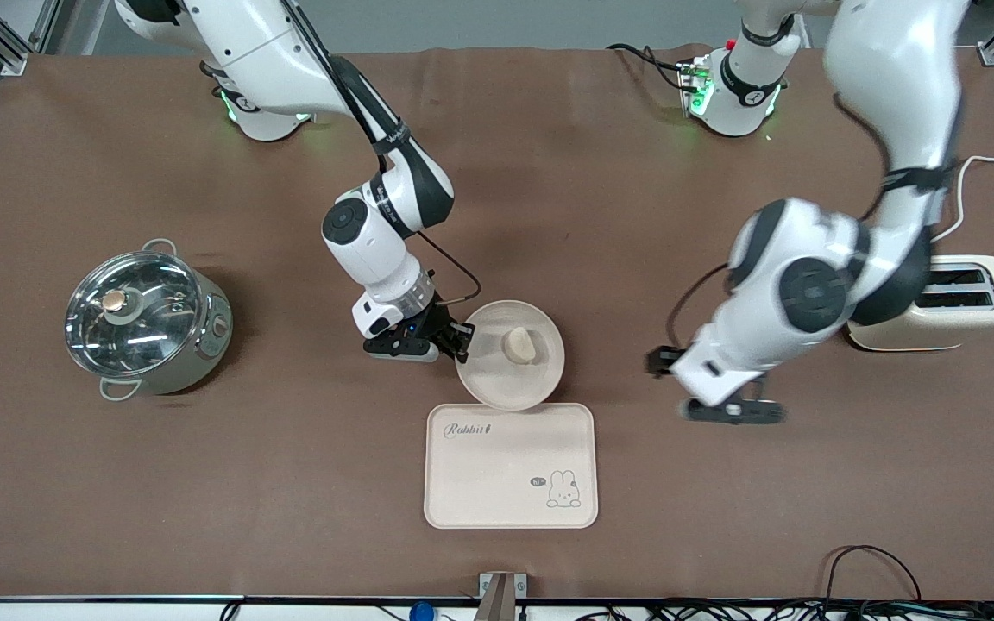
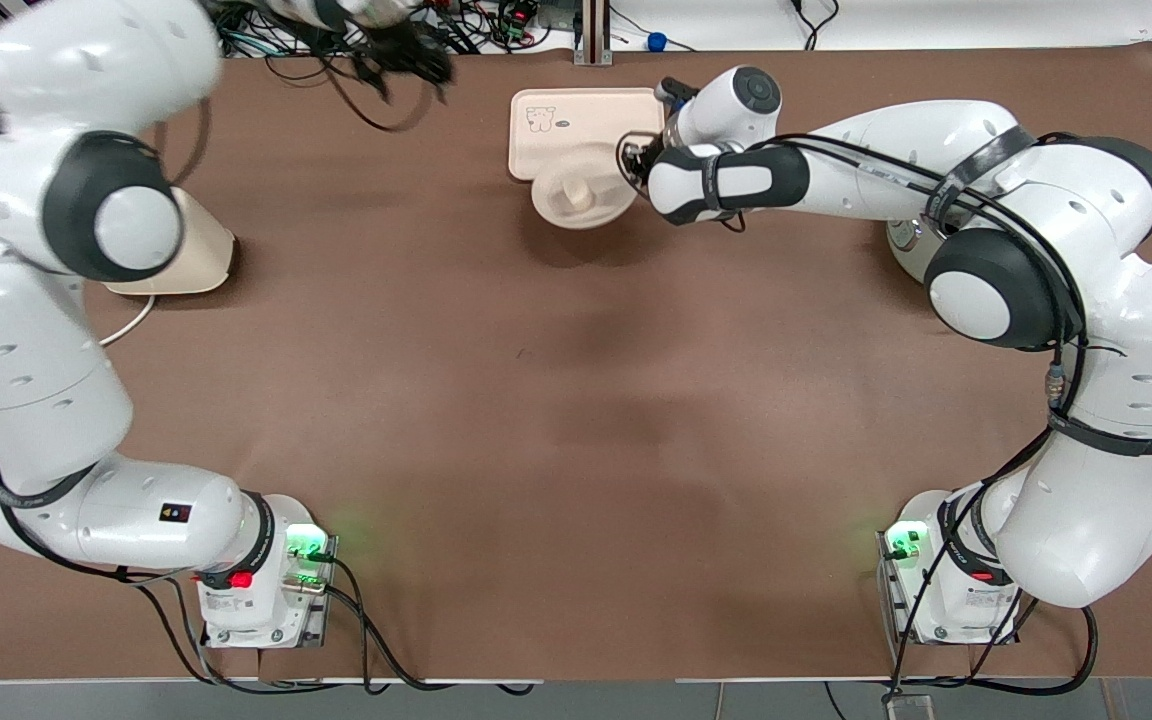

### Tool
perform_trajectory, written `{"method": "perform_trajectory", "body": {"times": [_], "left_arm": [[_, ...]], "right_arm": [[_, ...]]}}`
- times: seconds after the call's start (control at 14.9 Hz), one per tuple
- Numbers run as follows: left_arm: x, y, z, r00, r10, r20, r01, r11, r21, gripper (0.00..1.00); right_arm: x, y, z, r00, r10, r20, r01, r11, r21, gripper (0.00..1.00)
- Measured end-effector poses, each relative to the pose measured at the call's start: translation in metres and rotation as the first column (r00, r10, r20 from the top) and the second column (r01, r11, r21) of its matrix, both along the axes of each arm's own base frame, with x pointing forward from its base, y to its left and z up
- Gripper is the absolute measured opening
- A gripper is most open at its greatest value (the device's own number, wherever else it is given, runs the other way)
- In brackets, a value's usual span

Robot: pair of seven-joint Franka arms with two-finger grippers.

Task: Place bun in plate and plate on tray
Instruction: 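Slide the plate onto the tray with the right gripper while the left gripper withdraws, then settle the plate on the tray and open the right gripper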

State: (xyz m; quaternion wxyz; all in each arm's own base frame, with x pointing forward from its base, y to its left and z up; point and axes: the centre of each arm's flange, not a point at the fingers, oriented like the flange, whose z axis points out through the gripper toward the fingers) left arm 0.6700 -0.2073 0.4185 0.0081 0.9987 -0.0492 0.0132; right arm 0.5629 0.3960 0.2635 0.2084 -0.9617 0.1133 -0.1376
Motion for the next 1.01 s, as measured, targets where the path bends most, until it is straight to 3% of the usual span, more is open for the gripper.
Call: {"method": "perform_trajectory", "body": {"times": [0.27,0.54,0.67,1.01], "left_arm": [[-0.010,0.111,0.093,0.998,-0.059,0.023,0.057,0.997,0.055,1.00],[-0.067,0.139,0.183,1.000,-0.019,-0.019,0.020,0.997,0.069,1.00],[-0.094,0.130,0.218,1.000,-0.023,-0.004,0.023,0.997,0.068,1.00],[-0.104,0.123,0.219,0.999,-0.033,-0.012,0.034,0.997,0.073,1.00]], "right_arm": [[0.031,0.011,0.011,0.997,-0.073,0.013,0.071,0.993,0.089,0.10],[0.086,0.005,-0.038,0.990,-0.130,0.046,0.125,0.986,0.109,0.10],[0.106,-0.003,-0.069,0.987,-0.151,0.056,0.145,0.983,0.110,0.10],[0.107,-0.008,-0.101,0.979,-0.133,0.157,0.120,0.989,0.088,0.10]]}}
